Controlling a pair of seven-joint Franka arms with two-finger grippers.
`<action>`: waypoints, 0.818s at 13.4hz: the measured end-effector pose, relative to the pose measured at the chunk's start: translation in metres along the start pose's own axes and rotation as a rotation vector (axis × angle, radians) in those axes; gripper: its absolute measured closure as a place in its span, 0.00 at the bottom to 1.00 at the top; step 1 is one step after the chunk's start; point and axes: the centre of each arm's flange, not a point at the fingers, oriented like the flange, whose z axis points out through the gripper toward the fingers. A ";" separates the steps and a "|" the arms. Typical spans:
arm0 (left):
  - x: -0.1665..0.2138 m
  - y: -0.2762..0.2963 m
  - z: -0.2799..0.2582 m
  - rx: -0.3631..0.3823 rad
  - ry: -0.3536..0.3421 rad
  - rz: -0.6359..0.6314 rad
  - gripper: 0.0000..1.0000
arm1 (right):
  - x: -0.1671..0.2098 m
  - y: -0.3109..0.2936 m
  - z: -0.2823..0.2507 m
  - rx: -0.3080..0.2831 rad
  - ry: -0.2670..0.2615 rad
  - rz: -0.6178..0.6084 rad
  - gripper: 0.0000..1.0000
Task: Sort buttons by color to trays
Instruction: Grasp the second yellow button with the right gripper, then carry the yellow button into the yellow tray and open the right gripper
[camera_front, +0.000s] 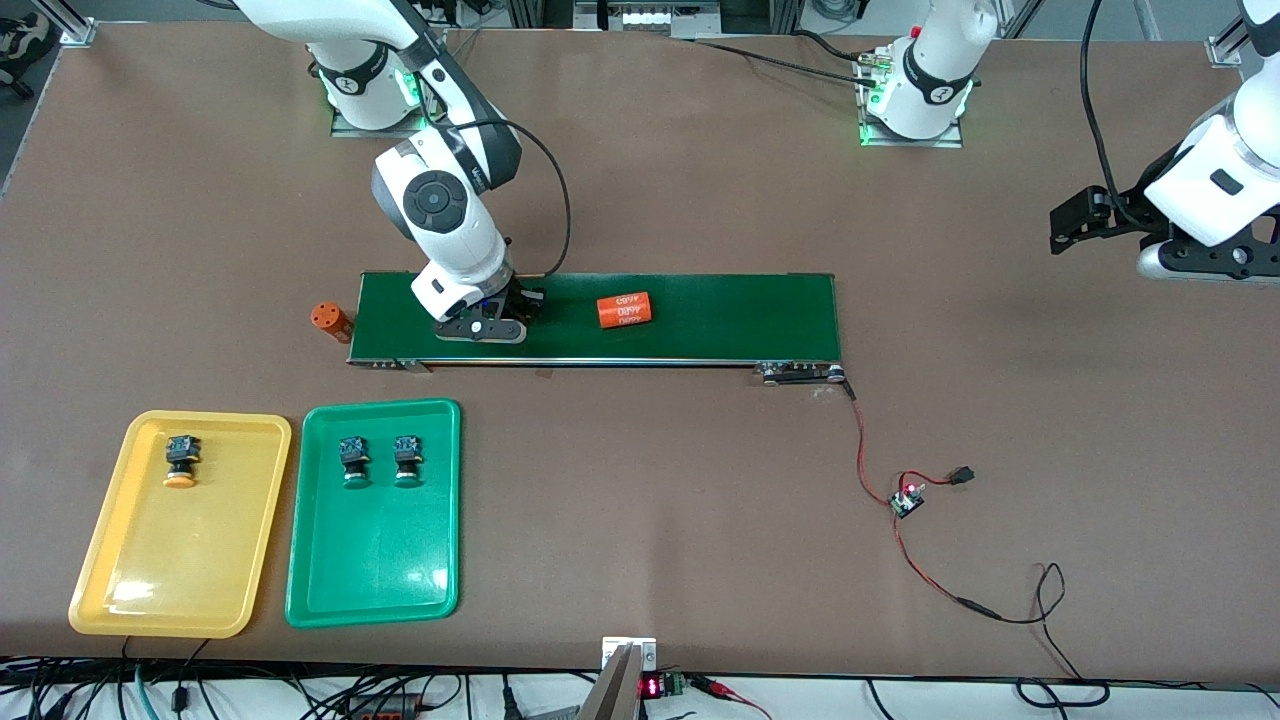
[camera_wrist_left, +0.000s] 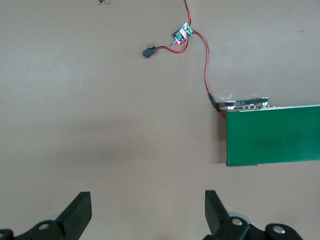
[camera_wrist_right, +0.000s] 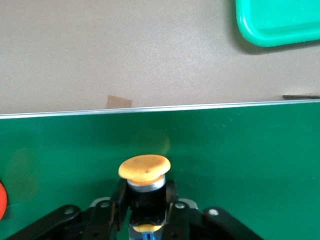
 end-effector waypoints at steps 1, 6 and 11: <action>0.000 0.000 0.000 0.000 0.000 0.000 0.00 | 0.003 0.004 0.000 -0.002 0.001 -0.003 0.67; 0.000 0.005 -0.003 0.001 0.005 0.010 0.00 | 0.059 0.038 -0.060 -0.037 0.000 -0.048 0.67; -0.002 0.005 -0.005 0.001 -0.003 0.008 0.00 | 0.142 0.188 -0.104 -0.054 -0.019 -0.145 0.67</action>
